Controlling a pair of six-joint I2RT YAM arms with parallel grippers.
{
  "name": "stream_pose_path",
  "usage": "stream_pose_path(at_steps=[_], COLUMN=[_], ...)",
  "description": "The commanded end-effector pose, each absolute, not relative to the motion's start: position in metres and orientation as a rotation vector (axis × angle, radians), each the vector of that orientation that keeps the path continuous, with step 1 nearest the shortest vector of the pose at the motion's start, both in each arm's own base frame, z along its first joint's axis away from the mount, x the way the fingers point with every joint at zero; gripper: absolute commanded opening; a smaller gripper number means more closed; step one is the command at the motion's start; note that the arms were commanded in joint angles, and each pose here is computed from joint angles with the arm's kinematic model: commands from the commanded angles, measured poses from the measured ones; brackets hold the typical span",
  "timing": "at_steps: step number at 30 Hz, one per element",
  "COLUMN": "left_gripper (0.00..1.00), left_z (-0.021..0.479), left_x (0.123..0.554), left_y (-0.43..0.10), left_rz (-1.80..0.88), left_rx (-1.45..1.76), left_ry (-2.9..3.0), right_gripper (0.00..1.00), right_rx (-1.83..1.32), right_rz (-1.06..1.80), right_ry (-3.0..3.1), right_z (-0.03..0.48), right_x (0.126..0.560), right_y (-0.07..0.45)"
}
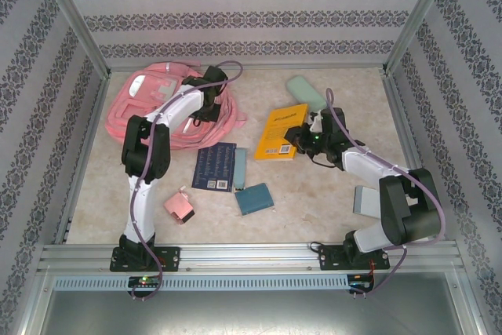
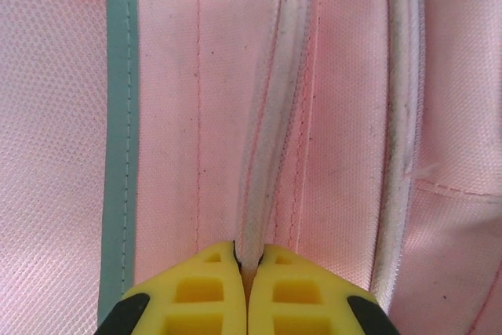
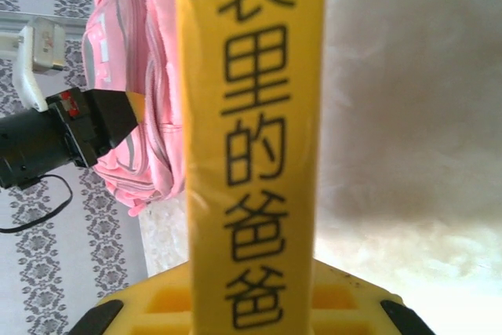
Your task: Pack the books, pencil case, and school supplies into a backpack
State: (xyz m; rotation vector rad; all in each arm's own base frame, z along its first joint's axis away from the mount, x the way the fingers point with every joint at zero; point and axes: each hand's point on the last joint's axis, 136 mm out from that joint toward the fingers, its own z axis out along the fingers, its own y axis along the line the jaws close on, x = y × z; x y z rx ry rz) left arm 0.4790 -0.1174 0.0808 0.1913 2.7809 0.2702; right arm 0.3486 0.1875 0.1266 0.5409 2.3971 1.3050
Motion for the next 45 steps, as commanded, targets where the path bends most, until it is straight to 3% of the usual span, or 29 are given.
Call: stream_pose_path(at_steps=[1, 10, 22, 34, 45], left_gripper=[0.00, 0.00, 0.00, 0.00, 0.00], left_z=[0.138, 0.233, 0.294, 0.313, 0.324], left_x=[0.475, 0.472, 0.478, 0.480, 0.475], left_y=[-0.112, -0.118, -0.105, -0.113, -0.128], left_rz=[0.255, 0.022, -0.411, -0.594, -0.727], left_rx=[0.154, 0.092, -0.007, -0.036, -0.013], left_ry=[2.692, 2.533, 2.401, 2.366, 2.340], right_gripper=[0.00, 0.00, 0.00, 0.00, 0.00], right_rx=[0.399, 0.379, 0.305, 0.341, 0.400], right_rz=[1.436, 1.620, 1.721, 1.762, 1.600], right_ry=[2.221, 2.038, 2.040, 2.107, 2.280], right_z=[0.188, 0.225, 0.216, 0.171, 0.121], right_x=[0.365, 0.393, 0.442, 0.488, 0.504], right_y=[0.208, 0.254, 0.342, 0.444, 0.495])
